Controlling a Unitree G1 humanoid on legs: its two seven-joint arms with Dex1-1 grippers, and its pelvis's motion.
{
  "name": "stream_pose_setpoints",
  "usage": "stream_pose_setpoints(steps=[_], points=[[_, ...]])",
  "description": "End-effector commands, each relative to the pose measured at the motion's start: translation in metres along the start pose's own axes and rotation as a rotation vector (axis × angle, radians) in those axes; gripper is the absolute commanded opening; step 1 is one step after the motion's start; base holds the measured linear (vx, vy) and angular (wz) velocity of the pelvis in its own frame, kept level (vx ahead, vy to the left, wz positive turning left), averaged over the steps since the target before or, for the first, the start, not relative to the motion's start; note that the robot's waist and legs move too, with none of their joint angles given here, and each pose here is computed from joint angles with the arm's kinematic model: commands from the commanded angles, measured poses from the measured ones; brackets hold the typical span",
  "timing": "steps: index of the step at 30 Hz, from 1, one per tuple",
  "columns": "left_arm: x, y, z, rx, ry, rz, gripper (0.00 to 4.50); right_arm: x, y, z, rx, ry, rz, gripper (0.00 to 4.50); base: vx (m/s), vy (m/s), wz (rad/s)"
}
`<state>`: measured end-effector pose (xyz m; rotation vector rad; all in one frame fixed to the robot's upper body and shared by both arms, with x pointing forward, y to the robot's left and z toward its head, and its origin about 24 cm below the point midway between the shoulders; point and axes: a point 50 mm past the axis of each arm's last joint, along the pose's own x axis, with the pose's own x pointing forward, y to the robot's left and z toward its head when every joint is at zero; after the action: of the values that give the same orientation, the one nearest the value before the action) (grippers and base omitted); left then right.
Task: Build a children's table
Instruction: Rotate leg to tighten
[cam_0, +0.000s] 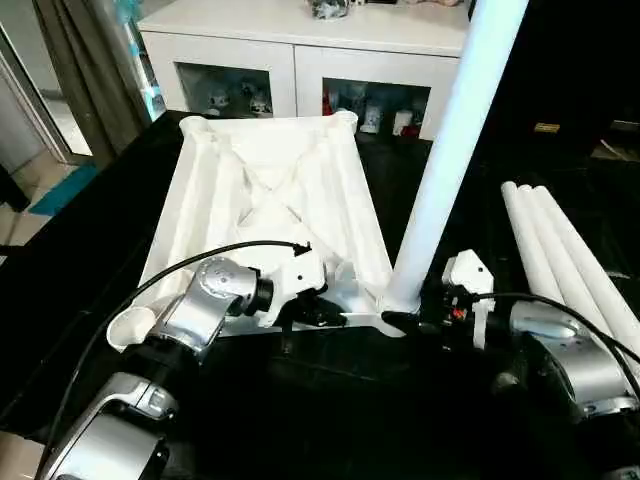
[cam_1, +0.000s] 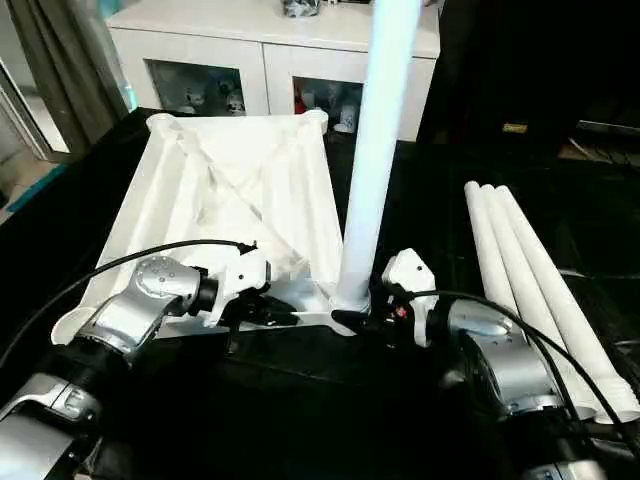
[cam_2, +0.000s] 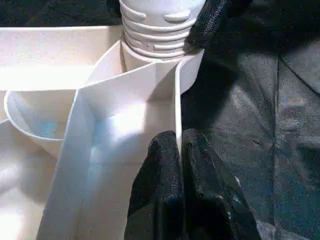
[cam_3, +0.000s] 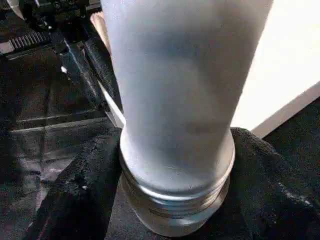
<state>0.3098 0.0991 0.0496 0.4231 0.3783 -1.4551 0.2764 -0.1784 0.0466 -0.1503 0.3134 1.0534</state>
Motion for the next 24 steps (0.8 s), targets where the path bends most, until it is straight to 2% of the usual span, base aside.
stream_pose_setpoints(steps=[1,3,6,9,13,15,17,19,20,21,23,24], points=[[0.004,0.000,0.010,0.021,-0.057,0.001,0.00,0.004,0.004,0.002,0.022,-0.035,0.017,2.88,0.000,0.000,0.00],[0.005,0.001,0.010,0.018,-0.056,0.010,0.00,0.005,0.004,0.002,0.032,-0.041,0.005,2.83,0.000,0.000,0.00],[0.014,0.011,0.012,-0.019,-0.041,0.123,0.00,0.013,-0.003,-0.005,0.085,-0.056,-0.148,2.79,0.000,0.000,0.00],[0.031,0.022,0.020,-0.061,-0.028,0.259,0.00,0.030,-0.011,-0.012,0.169,-0.069,-0.382,2.77,0.000,0.000,0.00],[0.042,0.027,0.026,-0.096,-0.021,0.333,0.00,0.042,-0.012,-0.015,0.183,-0.041,-0.498,2.77,0.000,0.000,0.00],[0.052,0.029,0.033,-0.125,-0.031,0.382,0.00,0.054,-0.013,-0.018,0.236,-0.008,-0.590,2.76,0.000,0.000,0.00],[0.062,0.028,0.039,-0.125,-0.033,0.391,0.00,0.071,-0.006,-0.015,0.246,0.000,-0.584,2.76,-0.065,-0.001,-0.03],[0.064,0.027,0.041,-0.121,-0.035,0.388,0.00,0.075,-0.004,-0.013,0.238,-0.006,-0.571,2.76,-0.034,-0.001,-0.01],[0.066,0.027,0.042,-0.117,-0.037,0.385,0.00,0.078,-0.003,-0.011,0.233,-0.020,-0.560,3.11,0.000,0.000,0.00],[0.067,0.027,0.043,-0.118,-0.043,0.378,0.00,0.079,-0.003,-0.009,0.225,-0.036,-0.556,3.11,0.000,0.000,0.00],[0.066,0.026,0.043,-0.109,-0.056,0.361,0.00,0.078,-0.003,-0.004,0.223,-0.078,-0.523,3.48,0.000,0.000,0.00],[0.064,0.026,0.042,-0.100,-0.061,0.348,0.00,0.075,-0.005,-0.002,0.205,-0.084,-0.520,3.52,0.000,0.000,0.00]])
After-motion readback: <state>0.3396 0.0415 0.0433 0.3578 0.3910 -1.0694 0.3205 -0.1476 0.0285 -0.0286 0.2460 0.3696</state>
